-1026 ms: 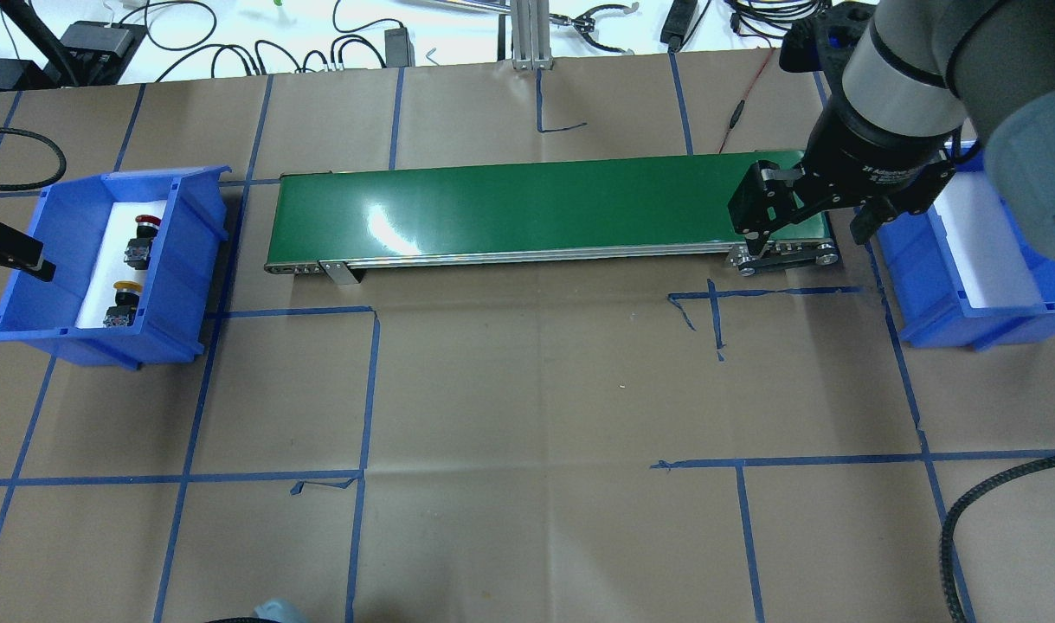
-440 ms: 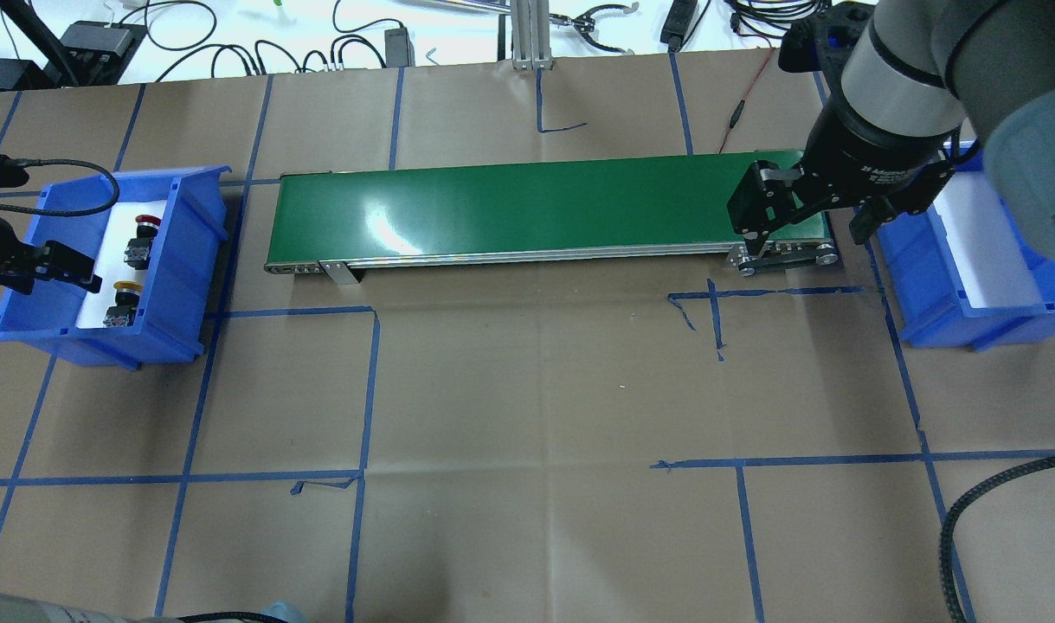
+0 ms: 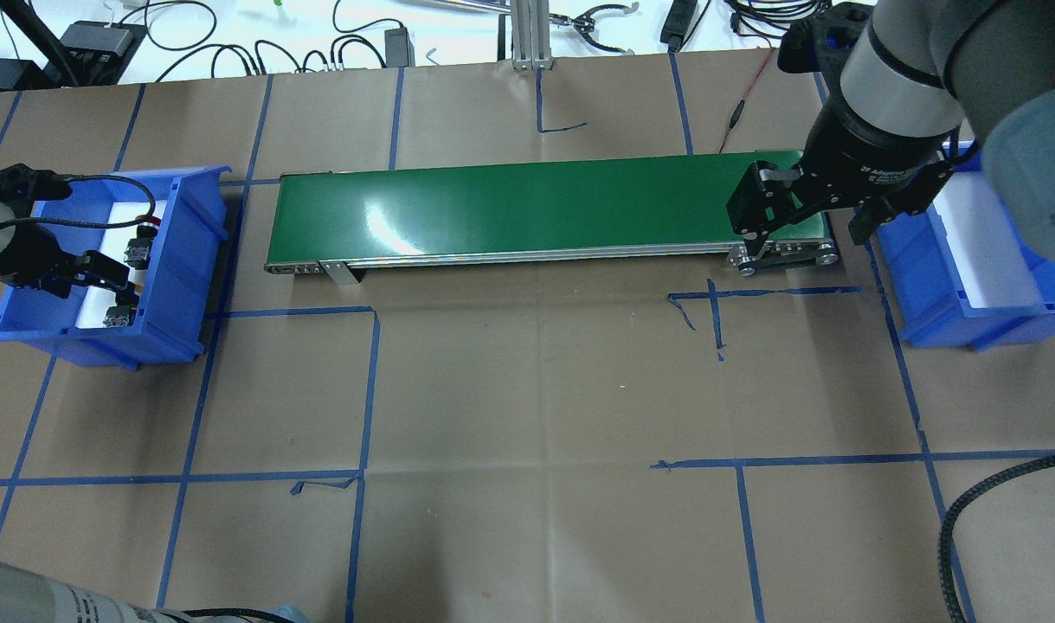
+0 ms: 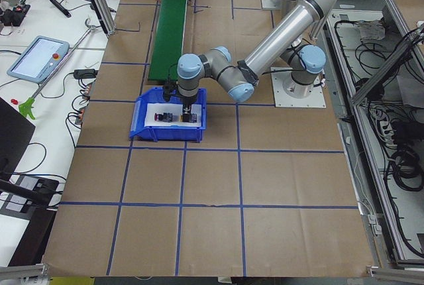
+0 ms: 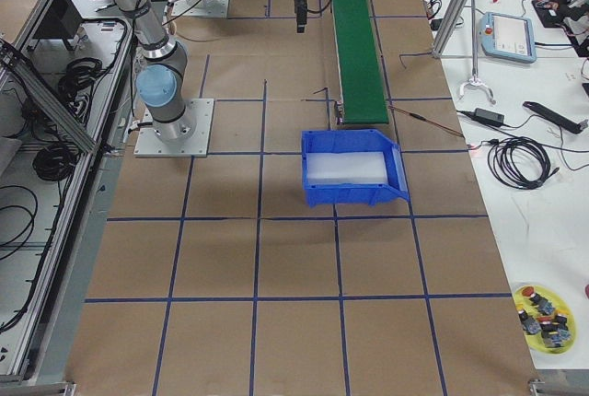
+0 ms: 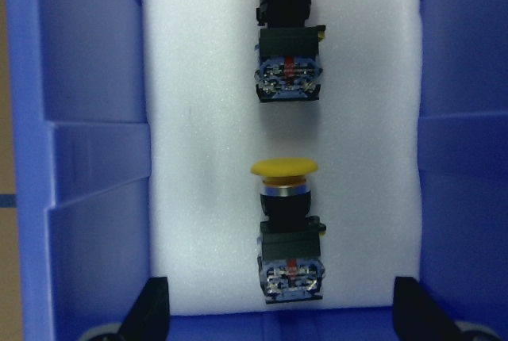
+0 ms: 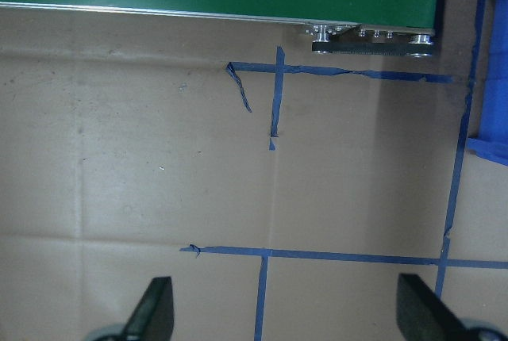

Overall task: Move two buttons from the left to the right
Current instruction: 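Lower the left gripper into the bin toward the yellow-capped button, then close the left gripper on the yellow-capped button and lift it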

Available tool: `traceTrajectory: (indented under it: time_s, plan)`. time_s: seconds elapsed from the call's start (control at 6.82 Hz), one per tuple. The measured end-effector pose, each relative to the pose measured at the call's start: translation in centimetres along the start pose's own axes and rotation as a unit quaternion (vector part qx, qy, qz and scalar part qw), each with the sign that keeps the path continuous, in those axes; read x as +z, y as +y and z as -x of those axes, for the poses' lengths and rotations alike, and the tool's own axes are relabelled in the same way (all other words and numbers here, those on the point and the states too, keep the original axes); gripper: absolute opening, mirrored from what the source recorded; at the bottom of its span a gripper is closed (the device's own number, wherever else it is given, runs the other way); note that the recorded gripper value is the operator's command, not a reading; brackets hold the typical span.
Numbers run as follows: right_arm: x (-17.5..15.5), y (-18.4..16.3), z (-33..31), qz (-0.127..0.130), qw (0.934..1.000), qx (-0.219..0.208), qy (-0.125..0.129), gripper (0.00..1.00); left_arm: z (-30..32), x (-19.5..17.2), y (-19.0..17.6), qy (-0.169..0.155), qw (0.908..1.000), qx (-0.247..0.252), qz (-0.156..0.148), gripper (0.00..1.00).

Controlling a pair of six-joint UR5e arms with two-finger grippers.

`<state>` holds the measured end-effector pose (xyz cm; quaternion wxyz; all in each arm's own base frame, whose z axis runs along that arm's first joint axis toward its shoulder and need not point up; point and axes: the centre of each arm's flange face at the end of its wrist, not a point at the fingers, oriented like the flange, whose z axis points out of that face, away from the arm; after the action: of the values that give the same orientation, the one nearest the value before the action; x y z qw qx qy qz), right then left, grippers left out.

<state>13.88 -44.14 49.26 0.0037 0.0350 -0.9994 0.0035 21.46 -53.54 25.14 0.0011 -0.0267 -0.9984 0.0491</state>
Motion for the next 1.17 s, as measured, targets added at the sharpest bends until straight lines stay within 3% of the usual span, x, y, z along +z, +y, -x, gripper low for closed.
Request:
traceTrajectory:
  time_s: [0.88, 1.17]
  plan:
    - [1.6, 0.4, 0.1, 0.016, 0.9999, 0.000, -0.003, 1.00, 0.4, 3.3, -0.3, 0.003, 1.0000, 0.003, 0.004, 0.99]
    - [1.2, 0.6, 0.0, 0.012, 0.9999, -0.001, 0.000, 1.00, 0.4, 3.7, -0.3, 0.005, 1.0000, 0.002, 0.008, 0.84]
